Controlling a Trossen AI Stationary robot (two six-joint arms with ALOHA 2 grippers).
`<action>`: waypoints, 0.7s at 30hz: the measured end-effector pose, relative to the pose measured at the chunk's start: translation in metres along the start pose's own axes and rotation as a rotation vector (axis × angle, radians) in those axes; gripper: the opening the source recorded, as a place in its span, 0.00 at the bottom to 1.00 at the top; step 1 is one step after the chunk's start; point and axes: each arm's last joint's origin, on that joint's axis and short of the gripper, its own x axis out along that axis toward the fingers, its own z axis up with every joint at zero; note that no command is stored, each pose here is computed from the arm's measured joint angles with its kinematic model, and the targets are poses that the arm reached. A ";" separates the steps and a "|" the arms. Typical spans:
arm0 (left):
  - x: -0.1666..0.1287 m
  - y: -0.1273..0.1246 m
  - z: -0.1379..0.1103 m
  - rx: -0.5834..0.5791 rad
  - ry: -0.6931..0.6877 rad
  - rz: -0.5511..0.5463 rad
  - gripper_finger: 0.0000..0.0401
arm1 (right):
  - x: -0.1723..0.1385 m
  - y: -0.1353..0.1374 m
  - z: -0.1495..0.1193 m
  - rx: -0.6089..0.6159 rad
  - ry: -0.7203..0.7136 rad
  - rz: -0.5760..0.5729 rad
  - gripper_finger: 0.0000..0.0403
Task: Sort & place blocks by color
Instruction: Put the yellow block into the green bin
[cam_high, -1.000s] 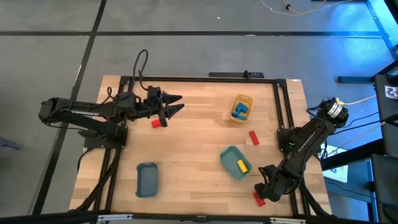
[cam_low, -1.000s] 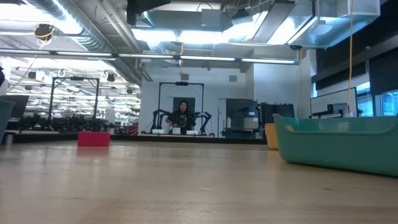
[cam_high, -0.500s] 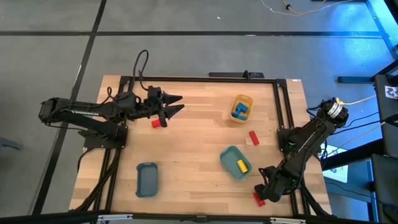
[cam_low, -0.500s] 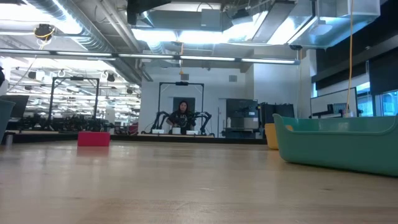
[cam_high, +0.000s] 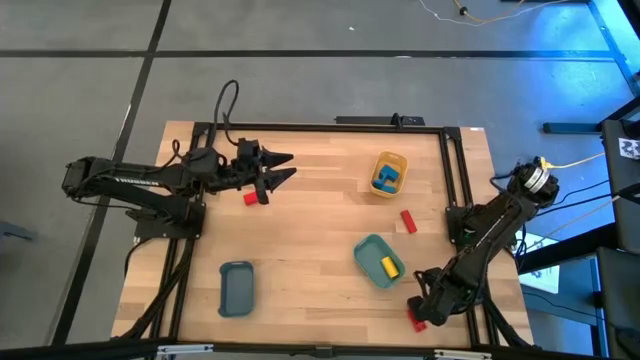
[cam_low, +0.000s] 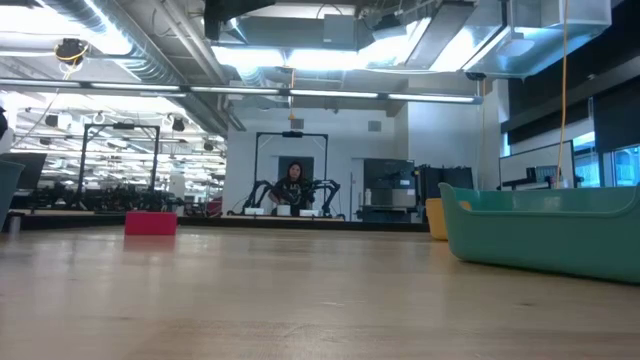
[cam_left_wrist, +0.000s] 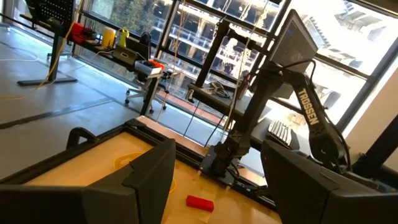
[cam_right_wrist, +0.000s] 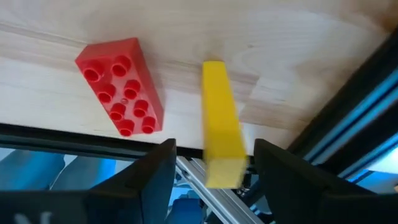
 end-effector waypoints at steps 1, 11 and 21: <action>0.000 0.000 0.000 0.000 0.000 0.000 0.57 | 0.002 0.002 0.000 0.000 0.001 0.002 0.54; 0.001 0.004 0.002 0.003 -0.008 0.017 0.57 | 0.012 0.006 0.005 0.028 -0.024 -0.021 0.54; 0.001 0.005 0.002 0.004 -0.010 0.023 0.57 | 0.012 0.003 0.002 -0.062 0.066 -0.102 0.39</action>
